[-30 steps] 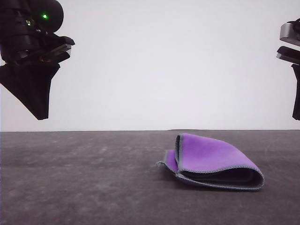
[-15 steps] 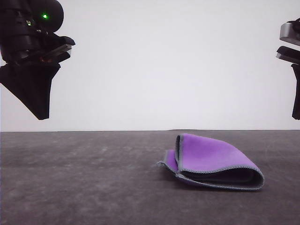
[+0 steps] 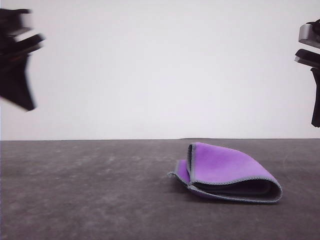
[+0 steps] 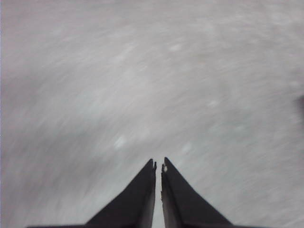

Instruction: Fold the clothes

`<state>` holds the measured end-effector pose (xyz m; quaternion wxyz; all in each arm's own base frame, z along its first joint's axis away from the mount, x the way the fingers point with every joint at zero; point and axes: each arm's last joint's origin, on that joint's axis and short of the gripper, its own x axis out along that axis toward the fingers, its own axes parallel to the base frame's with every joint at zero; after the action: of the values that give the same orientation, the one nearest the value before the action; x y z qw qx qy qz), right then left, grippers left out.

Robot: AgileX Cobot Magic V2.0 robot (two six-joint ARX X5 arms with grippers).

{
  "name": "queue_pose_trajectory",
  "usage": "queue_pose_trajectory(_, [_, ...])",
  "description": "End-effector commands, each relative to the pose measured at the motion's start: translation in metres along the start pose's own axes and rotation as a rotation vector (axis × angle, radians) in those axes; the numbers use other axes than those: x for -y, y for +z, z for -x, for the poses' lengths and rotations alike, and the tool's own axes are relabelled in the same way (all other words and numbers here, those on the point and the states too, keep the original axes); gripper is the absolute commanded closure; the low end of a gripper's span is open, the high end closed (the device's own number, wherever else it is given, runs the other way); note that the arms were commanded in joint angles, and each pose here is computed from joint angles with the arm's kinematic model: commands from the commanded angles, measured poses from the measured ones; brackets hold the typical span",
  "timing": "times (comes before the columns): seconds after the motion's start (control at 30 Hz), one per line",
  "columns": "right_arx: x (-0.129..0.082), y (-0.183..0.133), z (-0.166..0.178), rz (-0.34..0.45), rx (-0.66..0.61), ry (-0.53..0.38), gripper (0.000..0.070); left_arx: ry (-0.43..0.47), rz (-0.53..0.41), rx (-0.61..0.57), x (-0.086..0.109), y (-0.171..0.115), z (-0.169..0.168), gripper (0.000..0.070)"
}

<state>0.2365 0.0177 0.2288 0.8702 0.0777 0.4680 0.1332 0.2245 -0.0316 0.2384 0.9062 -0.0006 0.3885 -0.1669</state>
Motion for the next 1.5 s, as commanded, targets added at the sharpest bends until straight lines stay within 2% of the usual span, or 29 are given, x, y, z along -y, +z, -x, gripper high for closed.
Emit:
queue_pose_trajectory(0.0, [-0.001,0.003,-0.001,0.006,0.007,0.002,0.0697,0.025,0.020,0.048,-0.003,-0.023,0.006,0.0696])
queue_pose_trajectory(0.27, [-0.001,0.003,-0.001,0.006,0.007,0.002,0.0697,0.164,0.105,0.301,-0.009,-0.113,0.025,0.0696])
queue_pose_trajectory(0.43, [-0.001,0.003,-0.001,0.006,0.007,0.002,0.0697,0.209,0.162,0.410,-0.008,-0.143,0.024,0.0696])
queue_pose_trajectory(0.7, [-0.001,0.003,-0.001,0.006,0.007,0.002,0.0697,0.243,0.176,0.505,-0.006,-0.156,0.027,0.0696])
queue_pose_trajectory(0.9, [-0.001,0.003,-0.001,0.006,0.007,0.002,0.0697,0.279,0.180,0.529,-0.005,-0.159,0.031,0.0696])
queue_pose_trajectory(1.17, [-0.001,0.003,-0.001,0.006,0.007,0.002,0.0697,0.267,0.169,0.576,-0.002,-0.158,0.035,0.0696])
queue_pose_trajectory(1.47, [-0.001,0.003,-0.001,0.006,0.007,0.002,0.0697,0.263,0.163,0.576,-0.002,-0.158,0.034,0.0696])
